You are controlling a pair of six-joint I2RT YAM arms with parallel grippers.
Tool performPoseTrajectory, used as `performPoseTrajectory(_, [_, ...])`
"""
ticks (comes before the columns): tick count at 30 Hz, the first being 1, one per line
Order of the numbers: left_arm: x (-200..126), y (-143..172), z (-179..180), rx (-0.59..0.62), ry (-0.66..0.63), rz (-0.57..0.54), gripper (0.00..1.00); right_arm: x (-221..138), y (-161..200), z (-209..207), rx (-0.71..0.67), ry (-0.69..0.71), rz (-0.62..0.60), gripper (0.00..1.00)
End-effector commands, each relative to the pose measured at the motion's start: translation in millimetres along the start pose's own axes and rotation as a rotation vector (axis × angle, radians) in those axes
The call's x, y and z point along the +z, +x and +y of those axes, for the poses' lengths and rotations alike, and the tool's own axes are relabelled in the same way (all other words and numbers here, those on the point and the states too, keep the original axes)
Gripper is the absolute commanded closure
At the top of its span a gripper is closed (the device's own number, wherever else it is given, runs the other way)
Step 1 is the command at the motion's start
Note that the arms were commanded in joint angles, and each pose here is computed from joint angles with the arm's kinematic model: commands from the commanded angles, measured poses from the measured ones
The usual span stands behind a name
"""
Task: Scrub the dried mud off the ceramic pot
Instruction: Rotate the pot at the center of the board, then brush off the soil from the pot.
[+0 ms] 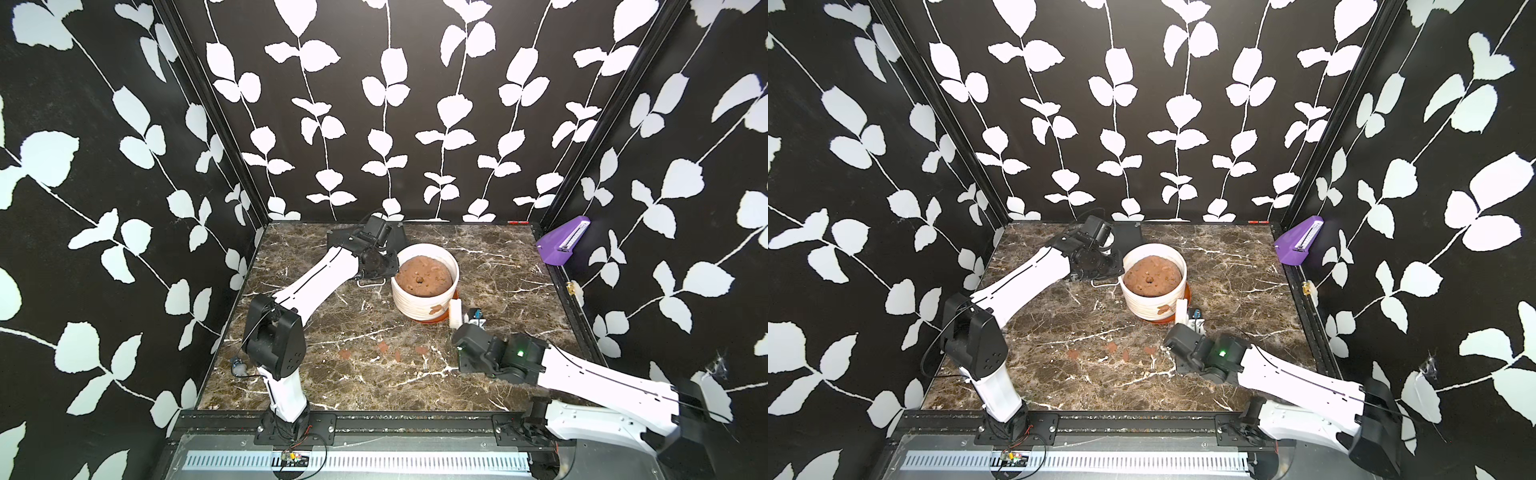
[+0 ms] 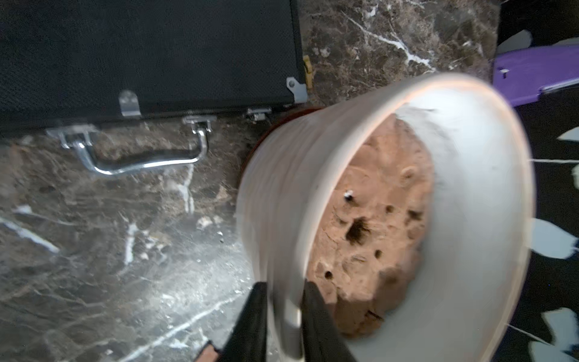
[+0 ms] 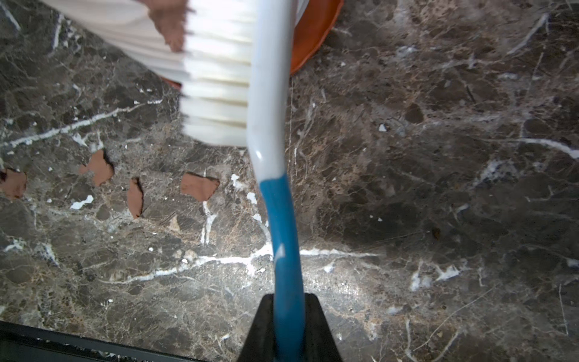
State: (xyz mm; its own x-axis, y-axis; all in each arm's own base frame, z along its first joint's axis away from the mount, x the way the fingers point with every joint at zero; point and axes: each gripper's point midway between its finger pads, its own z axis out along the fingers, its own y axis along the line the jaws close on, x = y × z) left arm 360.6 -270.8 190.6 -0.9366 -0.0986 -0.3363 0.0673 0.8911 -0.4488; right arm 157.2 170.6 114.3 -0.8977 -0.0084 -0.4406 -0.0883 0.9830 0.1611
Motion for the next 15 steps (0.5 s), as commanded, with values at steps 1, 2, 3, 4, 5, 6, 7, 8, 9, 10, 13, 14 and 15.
performPoseTrajectory(1, [-45.9, 3.1, -26.3, 0.006, 0.104, -0.024, 0.67, 1.6, 2.2, -19.2, -0.006, 0.055, 0.002, 1.00])
performPoseTrajectory(2, [-42.9, 5.0, -27.0, 0.004, 0.112, -0.015, 0.67, 2.5, 2.3, -20.0, -0.007, 0.058, 0.007, 1.00])
performPoseTrajectory(3, [-38.7, 6.5, -27.3, -0.001, 0.118, -0.005, 0.67, 3.2, 1.3, -19.4, -0.010, 0.058, 0.011, 1.00])
performPoseTrajectory(4, [-34.2, 7.6, -26.7, -0.006, 0.120, 0.004, 0.67, 4.2, 0.6, -18.2, -0.017, 0.059, 0.017, 1.00])
performPoseTrajectory(5, [-29.6, 8.4, -25.8, -0.010, 0.122, 0.014, 0.68, 5.2, -0.8, -17.5, -0.024, 0.064, 0.021, 1.00])
performPoseTrajectory(6, [-24.4, 10.3, -25.9, -0.016, 0.125, 0.026, 0.68, 6.7, -2.7, -16.7, -0.034, 0.072, 0.024, 1.00])
performPoseTrajectory(7, [-19.6, 11.8, -26.1, -0.020, 0.129, 0.036, 0.70, 8.6, -4.9, -15.8, -0.046, 0.080, 0.025, 1.00])
performPoseTrajectory(8, [-15.6, 12.1, -26.7, -0.024, 0.137, 0.043, 0.73, 9.8, -7.8, -14.8, -0.059, 0.087, 0.025, 1.00])
performPoseTrajectory(9, [-11.7, 13.1, -26.5, -0.030, 0.138, 0.050, 0.76, 12.0, -10.9, -14.6, -0.069, 0.097, 0.025, 1.00])
performPoseTrajectory(10, [-8.8, 13.0, -25.9, -0.032, 0.137, 0.053, 0.78, 14.1, -14.3, -14.0, -0.079, 0.102, 0.023, 1.00])
performPoseTrajectory(13, [-5.2, 12.4, -24.6, -0.031, 0.130, 0.055, 0.79, 22.3, -25.4, -16.5, -0.079, 0.103, 0.024, 1.00])
performPoseTrajectory(14, [-5.0, 11.9, -23.8, -0.029, 0.126, 0.052, 0.79, 25.5, -28.5, -17.1, -0.077, 0.094, 0.027, 1.00])
performPoseTrajectory(15, [-5.6, 11.7, -23.1, -0.027, 0.121, 0.050, 0.79, 27.9, -32.3, -15.3, -0.079, 0.076, 0.026, 1.00])
